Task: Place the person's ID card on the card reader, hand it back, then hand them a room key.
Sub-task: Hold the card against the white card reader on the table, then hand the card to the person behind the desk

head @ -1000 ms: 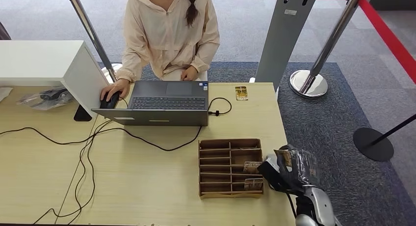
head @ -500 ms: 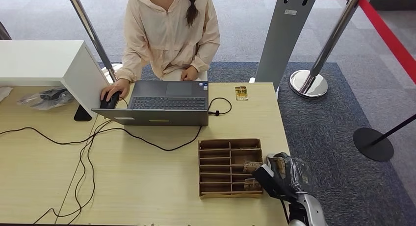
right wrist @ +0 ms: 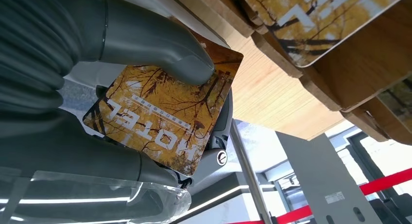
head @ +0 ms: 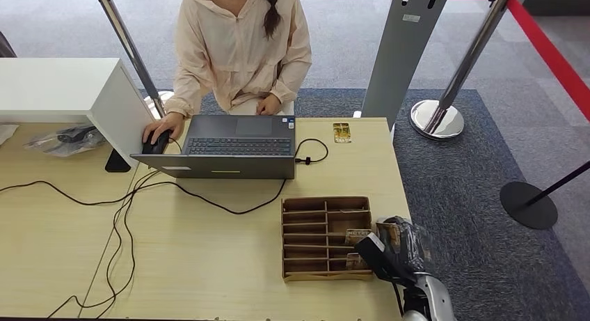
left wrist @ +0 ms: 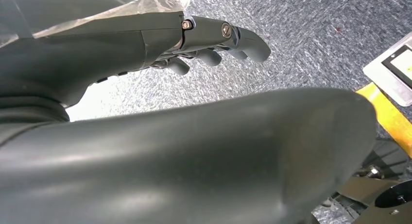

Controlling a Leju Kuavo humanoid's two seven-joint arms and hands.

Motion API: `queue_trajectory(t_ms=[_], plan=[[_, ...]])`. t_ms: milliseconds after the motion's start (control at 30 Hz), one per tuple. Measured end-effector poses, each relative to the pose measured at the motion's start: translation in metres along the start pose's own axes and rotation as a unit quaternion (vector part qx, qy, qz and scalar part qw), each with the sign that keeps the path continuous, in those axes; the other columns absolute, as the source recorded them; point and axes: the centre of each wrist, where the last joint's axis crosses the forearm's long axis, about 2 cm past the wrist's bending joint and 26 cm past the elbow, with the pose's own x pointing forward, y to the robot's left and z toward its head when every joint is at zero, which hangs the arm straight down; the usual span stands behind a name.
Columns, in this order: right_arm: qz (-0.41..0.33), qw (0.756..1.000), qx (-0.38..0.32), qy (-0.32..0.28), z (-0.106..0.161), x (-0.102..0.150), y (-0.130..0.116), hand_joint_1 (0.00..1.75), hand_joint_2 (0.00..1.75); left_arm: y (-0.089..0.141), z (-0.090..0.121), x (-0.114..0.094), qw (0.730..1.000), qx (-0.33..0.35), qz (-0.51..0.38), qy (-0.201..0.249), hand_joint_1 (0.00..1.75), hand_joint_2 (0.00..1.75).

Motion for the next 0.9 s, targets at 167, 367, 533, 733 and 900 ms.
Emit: queue_trajectory(t_ms=[167, 367, 533, 733, 900], plan=[[0.002, 1.000, -0.002, -0.001, -0.004, 0.001, -0.001, 1.75, 1.75, 0.000, 0.000, 0.000, 1.000, 0.000, -0.002, -0.001, 0.00, 0.00], [0.023, 1.000, -0.007, -0.010, -0.012, 0.002, -0.013, 1.75, 1.75, 0.000, 0.000, -0.001, 1.000, 0.000, -0.005, -0.003, 0.00, 0.00], [0.026, 1.000, -0.008, -0.012, -0.013, 0.003, -0.015, 1.75, 1.75, 0.000, 0.000, -0.001, 1.000, 0.000, -0.005, -0.003, 0.00, 0.00], [0.049, 0.995, -0.053, -0.066, -0.044, 0.028, -0.073, 1.75, 1.75, 0.001, 0.000, -0.001, 1.000, -0.005, -0.013, -0.005, 0.00, 0.00], [0.041, 0.989, -0.096, -0.103, -0.060, 0.052, -0.113, 1.75, 1.75, 0.001, 0.000, -0.001, 1.000, -0.006, -0.017, -0.010, 0.00, 0.00]])
